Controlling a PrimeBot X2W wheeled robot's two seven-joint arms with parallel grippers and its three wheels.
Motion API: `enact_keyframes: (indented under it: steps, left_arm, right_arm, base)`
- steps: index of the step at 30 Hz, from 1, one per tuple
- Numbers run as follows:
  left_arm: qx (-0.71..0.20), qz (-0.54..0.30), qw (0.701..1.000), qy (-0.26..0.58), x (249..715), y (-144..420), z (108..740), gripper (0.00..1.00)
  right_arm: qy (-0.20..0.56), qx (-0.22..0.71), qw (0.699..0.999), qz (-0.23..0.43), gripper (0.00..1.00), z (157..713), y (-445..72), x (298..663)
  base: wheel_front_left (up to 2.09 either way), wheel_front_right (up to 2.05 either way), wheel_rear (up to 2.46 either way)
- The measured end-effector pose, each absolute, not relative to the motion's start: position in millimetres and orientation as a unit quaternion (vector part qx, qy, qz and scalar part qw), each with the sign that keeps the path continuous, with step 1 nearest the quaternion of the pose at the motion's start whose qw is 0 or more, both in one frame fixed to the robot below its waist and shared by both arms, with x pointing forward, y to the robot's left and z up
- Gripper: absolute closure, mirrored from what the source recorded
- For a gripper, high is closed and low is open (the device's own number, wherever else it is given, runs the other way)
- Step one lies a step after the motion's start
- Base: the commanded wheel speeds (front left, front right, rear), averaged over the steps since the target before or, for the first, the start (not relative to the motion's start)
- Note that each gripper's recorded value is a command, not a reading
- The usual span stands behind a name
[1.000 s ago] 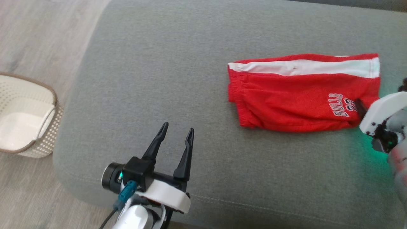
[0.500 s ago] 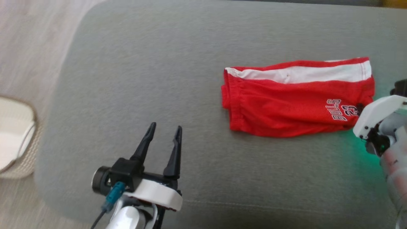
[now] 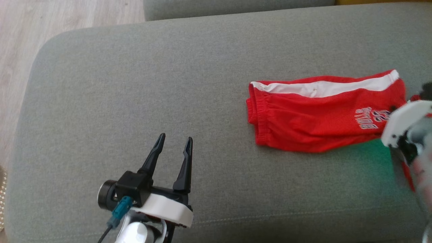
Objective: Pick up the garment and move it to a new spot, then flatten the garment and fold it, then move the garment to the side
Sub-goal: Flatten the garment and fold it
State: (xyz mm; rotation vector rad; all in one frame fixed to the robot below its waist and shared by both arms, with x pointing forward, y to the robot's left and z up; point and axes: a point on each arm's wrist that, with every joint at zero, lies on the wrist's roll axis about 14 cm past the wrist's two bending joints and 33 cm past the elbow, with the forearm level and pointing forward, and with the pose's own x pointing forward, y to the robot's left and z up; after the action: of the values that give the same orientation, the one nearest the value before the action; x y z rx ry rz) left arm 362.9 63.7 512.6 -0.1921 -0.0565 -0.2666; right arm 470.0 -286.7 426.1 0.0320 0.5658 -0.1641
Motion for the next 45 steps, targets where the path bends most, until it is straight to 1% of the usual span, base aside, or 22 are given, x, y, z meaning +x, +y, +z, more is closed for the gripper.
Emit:
enact_keyframes:
  steps: [5,10,19,23,26,29,35,36,37,41,45]
  left_arm:
    - [-0.093,-0.135,0.986,-0.028,360,64,512,0.0]
    - [-0.087,-0.125,0.988,-0.031,353,71,513,0.0]
    - [-0.087,-0.103,0.991,-0.025,340,85,509,0.0]
    - [-0.086,-0.093,0.992,-0.024,338,91,507,0.0]
    - [-0.086,-0.084,0.992,-0.023,336,96,506,0.0]
    - [-0.086,-0.077,0.993,-0.02,336,100,504,0.0]
    - [-0.087,-0.075,0.993,-0.019,337,101,504,0.0]
    - [-0.087,-0.076,0.993,-0.018,337,100,504,0.0]
    - [-0.087,-0.077,0.993,-0.018,338,100,503,0.0]
    - [-0.087,-0.079,0.993,-0.02,338,98,504,0.0]
    - [-0.085,-0.077,0.993,-0.025,340,99,507,0.0]
  right_arm:
    - [0.245,-0.003,0.968,-0.047,1.0,450,-259,489]
    - [0.214,-0.02,0.977,0.0,1.0,471,-217,504]
    - [0.199,-0.056,0.972,0.113,1.0,485,-118,513]
    - [0.21,-0.078,0.963,0.149,1.0,476,-94,509]
    - [0.205,-0.088,0.956,0.191,1.0,470,-66,503]
    - [0.205,-0.089,0.946,0.236,1.0,459,-37,488]
    - [0.204,-0.072,0.934,0.285,1.0,452,-7,463]
    - [0.208,-0.064,0.933,0.288,0.47,449,-6,458]
    - [0.21,-0.055,0.933,0.287,0.0,446,-7,454]
    - [0.196,-0.019,0.945,0.261,0.0,449,-26,451]
    - [0.129,0.023,0.967,0.22,0.0,479,-52,458]
  base:
    - [0.0,0.0,0.0]
    - [0.0,0.0,0.0]
    - [0.0,0.0,0.0]
    - [0.0,0.0,0.0]
    - [0.0,0.0,0.0]
    - [0.0,0.0,0.0]
    - [0.0,0.0,0.0]
    - [0.0,0.0,0.0]
    - [0.0,0.0,0.0]
    - [0.0,0.0,0.0]
    - [0.0,0.0,0.0]
